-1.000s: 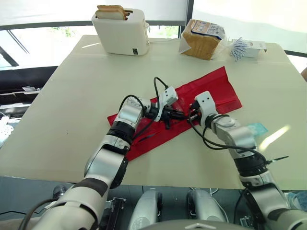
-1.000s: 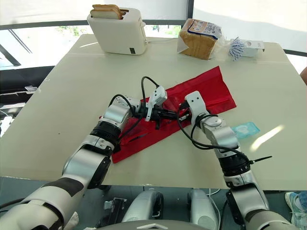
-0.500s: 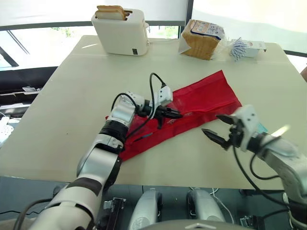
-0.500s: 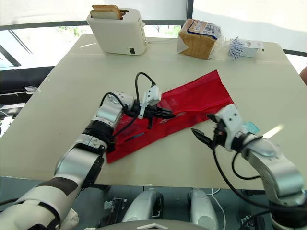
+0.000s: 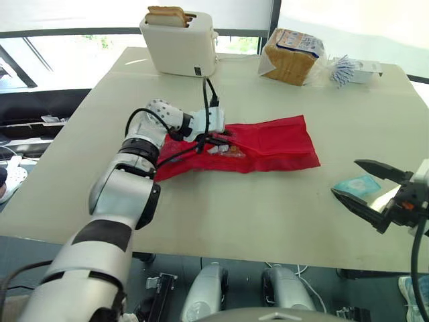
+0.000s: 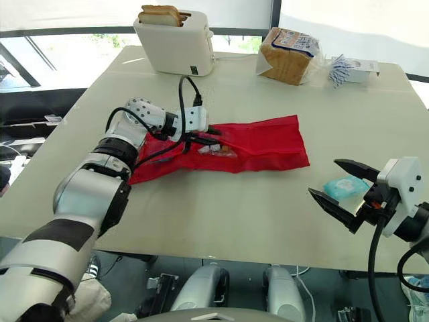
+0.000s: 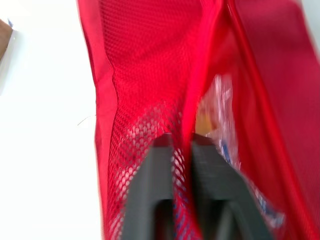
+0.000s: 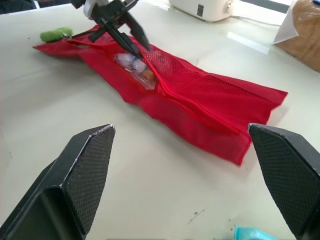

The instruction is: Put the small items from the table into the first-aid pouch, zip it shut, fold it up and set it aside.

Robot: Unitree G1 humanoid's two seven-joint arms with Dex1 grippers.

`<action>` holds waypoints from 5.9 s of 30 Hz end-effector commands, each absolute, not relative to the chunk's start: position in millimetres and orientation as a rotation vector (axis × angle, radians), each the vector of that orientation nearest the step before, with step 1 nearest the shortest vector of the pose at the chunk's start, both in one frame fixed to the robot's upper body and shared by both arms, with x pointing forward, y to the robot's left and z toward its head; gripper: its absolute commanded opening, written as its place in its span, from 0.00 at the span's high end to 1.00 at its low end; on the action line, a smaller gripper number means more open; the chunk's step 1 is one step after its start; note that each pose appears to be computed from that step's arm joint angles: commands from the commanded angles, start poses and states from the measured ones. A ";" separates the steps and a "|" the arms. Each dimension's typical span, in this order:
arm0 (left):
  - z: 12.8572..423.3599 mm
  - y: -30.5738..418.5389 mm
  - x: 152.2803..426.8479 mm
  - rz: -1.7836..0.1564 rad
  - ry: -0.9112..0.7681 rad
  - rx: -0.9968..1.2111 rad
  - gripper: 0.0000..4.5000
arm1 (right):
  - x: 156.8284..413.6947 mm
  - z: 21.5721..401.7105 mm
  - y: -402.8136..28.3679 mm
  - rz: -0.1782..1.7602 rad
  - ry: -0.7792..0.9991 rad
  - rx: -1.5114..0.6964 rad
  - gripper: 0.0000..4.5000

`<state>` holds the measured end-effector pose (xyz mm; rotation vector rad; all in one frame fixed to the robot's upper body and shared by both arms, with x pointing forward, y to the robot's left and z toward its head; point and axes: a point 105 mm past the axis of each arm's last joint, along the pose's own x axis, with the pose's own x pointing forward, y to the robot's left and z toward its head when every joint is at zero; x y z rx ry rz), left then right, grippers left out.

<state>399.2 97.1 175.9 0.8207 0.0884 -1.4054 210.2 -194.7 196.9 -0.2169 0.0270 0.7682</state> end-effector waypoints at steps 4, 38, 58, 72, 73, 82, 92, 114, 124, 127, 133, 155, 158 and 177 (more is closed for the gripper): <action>191.0 57.8 397.5 -1.392 0.079 0.470 0.30 | 195.7 210.4 -193.7 0.776 -0.012 -0.240 0.00; 124.3 -7.0 347.2 -1.554 0.077 0.705 0.99 | 165.7 205.0 -214.9 0.620 0.105 -0.255 0.00; 139.3 -11.7 349.1 -1.307 0.111 0.433 0.99 | 242.7 161.5 -279.0 0.743 0.565 -0.814 0.00; 139.1 -19.2 346.6 -1.286 0.106 0.389 0.99 | 308.8 135.4 -299.1 0.918 0.618 -1.027 0.00; 138.9 -18.9 346.7 -1.285 0.106 0.389 0.99 | 310.7 133.1 -298.1 0.939 0.622 -1.036 0.00; 138.1 -19.9 345.5 -1.279 0.105 0.375 1.00 | 312.6 125.5 -286.7 1.026 0.617 -0.918 0.28; 138.4 -25.2 341.9 -1.297 0.115 0.328 1.00 | 247.3 161.2 -256.4 0.611 0.516 -0.591 0.60; 147.5 -66.9 324.1 -1.387 0.038 0.329 1.00 | 276.9 107.3 -176.3 0.090 0.593 -0.256 0.60; 133.4 -59.4 327.0 -1.363 0.142 0.291 1.00 | 321.3 125.2 -132.9 0.078 0.559 0.003 0.55; 131.9 -56.6 332.2 -1.349 0.171 0.279 1.00 | 317.8 123.2 -133.4 0.084 0.554 -0.025 0.34; 132.6 -49.6 346.7 -1.323 0.204 0.276 1.00 | 292.2 135.0 -148.6 0.159 0.439 -0.147 0.10; 135.1 -48.3 345.1 -1.341 0.204 0.279 1.00 | 320.8 109.6 -148.7 0.321 0.288 -0.139 0.99; 135.6 -49.0 344.6 -1.342 0.205 0.271 1.00 | 341.2 116.0 -153.2 0.327 0.236 -0.159 0.99; 173.5 65.4 308.6 -1.374 0.015 -0.008 0.02 | 255.6 151.4 -222.5 0.393 0.354 0.124 0.00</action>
